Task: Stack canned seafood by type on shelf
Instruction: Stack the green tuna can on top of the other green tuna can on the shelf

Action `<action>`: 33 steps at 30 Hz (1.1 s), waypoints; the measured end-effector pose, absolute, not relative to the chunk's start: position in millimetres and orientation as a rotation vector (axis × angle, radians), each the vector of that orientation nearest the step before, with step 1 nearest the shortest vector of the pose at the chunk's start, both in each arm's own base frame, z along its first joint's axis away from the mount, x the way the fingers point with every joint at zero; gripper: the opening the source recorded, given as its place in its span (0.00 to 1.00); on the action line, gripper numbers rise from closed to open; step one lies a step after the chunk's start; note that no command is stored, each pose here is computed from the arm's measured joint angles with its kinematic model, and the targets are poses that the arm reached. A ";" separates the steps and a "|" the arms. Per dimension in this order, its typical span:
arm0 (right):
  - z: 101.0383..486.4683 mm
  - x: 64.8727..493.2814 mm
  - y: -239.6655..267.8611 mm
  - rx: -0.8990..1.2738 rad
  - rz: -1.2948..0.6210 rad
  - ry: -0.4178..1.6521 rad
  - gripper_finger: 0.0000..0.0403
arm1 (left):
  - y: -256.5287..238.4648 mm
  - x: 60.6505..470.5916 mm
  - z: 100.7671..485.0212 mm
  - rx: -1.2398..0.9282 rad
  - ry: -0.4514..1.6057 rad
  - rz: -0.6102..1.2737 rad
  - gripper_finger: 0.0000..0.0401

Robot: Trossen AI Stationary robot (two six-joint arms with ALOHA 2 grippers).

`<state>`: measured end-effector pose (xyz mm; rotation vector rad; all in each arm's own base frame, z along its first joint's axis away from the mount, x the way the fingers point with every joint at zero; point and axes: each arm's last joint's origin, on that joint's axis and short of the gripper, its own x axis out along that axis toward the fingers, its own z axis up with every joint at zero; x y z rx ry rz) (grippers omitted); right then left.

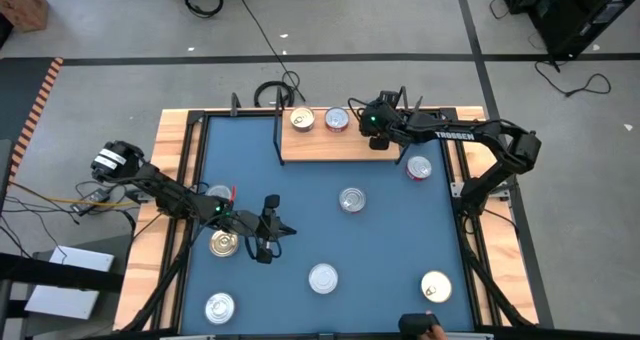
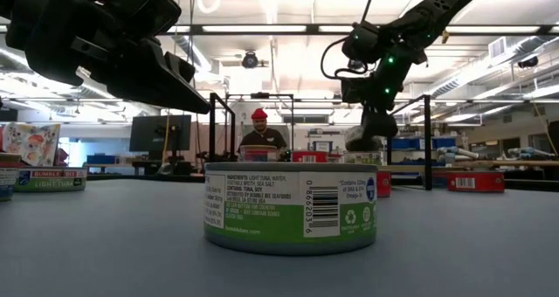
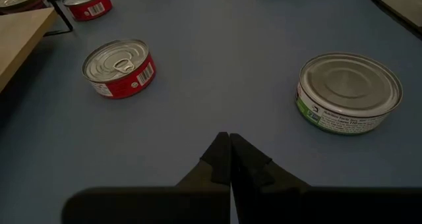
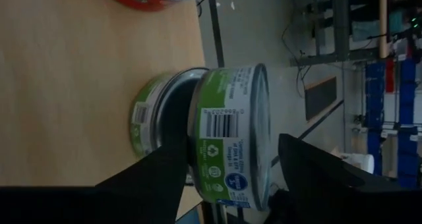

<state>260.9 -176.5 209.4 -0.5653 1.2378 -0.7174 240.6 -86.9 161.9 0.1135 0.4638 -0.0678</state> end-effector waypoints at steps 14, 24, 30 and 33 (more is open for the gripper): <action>207.2 259.2 -174.9 -0.511 -0.722 1.240 0.69 | -86.9 240.6 161.9 0.110 0.464 -0.067 0.00; 207.4 259.8 -174.5 -0.462 -0.750 1.210 0.69 | -86.8 240.4 161.5 0.109 0.468 -0.066 0.00; 207.5 262.4 -170.6 -0.464 -0.743 1.201 0.66 | -86.6 240.0 160.6 0.112 0.478 -0.065 0.00; 211.5 266.7 -167.5 -0.470 -0.737 1.187 0.64 | -86.6 239.9 160.5 0.112 0.479 -0.065 0.00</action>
